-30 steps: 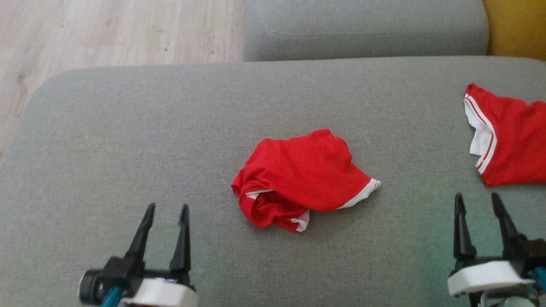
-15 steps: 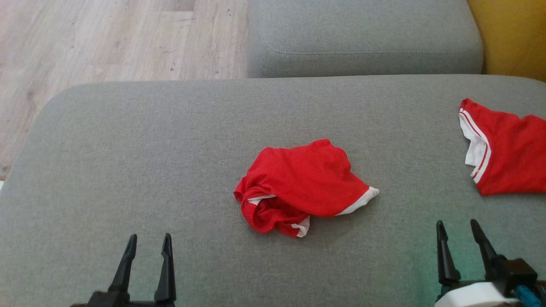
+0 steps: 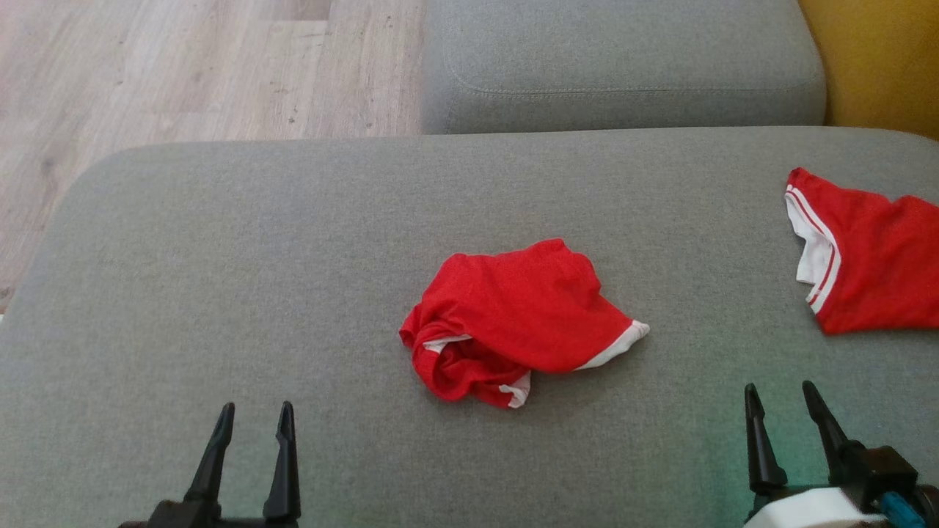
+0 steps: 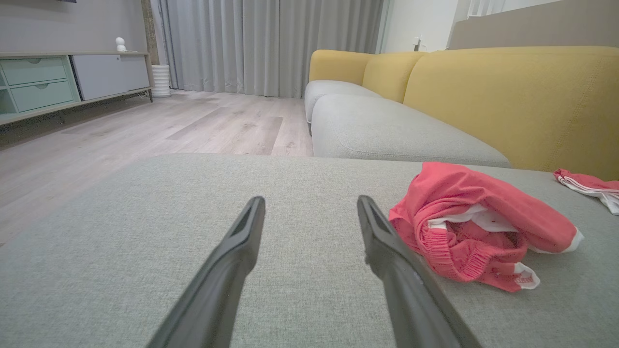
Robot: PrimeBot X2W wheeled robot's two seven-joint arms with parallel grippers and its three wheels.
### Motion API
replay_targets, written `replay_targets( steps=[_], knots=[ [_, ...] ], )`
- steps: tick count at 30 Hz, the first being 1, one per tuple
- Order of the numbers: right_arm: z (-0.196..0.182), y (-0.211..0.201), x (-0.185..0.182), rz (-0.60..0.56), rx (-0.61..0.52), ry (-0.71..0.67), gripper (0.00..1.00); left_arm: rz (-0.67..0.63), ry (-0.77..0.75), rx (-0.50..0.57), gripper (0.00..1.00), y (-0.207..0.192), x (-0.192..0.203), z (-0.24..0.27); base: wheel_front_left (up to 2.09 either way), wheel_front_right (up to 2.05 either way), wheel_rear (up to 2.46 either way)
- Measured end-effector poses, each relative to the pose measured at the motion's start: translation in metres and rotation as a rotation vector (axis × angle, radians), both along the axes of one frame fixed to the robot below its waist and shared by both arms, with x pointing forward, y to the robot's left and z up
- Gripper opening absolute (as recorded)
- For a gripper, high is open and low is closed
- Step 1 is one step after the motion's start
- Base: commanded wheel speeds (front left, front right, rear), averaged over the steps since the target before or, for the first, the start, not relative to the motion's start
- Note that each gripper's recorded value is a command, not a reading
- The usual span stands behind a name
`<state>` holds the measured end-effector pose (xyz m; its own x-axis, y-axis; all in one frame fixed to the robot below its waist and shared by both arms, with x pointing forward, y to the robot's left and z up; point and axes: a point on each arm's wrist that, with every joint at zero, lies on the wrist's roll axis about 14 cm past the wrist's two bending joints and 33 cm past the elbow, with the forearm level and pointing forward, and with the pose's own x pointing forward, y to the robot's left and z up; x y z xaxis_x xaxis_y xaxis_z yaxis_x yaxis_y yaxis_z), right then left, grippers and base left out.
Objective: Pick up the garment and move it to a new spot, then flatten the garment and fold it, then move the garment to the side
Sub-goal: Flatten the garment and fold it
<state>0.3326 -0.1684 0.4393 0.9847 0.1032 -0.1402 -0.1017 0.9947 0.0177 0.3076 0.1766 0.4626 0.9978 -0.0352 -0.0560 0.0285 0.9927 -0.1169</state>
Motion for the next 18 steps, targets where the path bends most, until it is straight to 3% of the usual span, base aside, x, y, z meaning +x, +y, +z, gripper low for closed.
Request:
replay_targets(
  steps=[11,18],
  knots=[
    [-0.003,-0.002,-0.002,-0.006,0.001,0.01,1.0,-0.079,-0.027,0.014,1.0,-0.023,0.007,0.008,0.0,0.0,0.0],
    [-0.003,-0.002,-0.002,-0.012,0.006,0.011,1.0,-0.413,-0.006,-0.066,1.0,-0.129,0.008,0.005,0.0,0.0,0.0]
  ],
)
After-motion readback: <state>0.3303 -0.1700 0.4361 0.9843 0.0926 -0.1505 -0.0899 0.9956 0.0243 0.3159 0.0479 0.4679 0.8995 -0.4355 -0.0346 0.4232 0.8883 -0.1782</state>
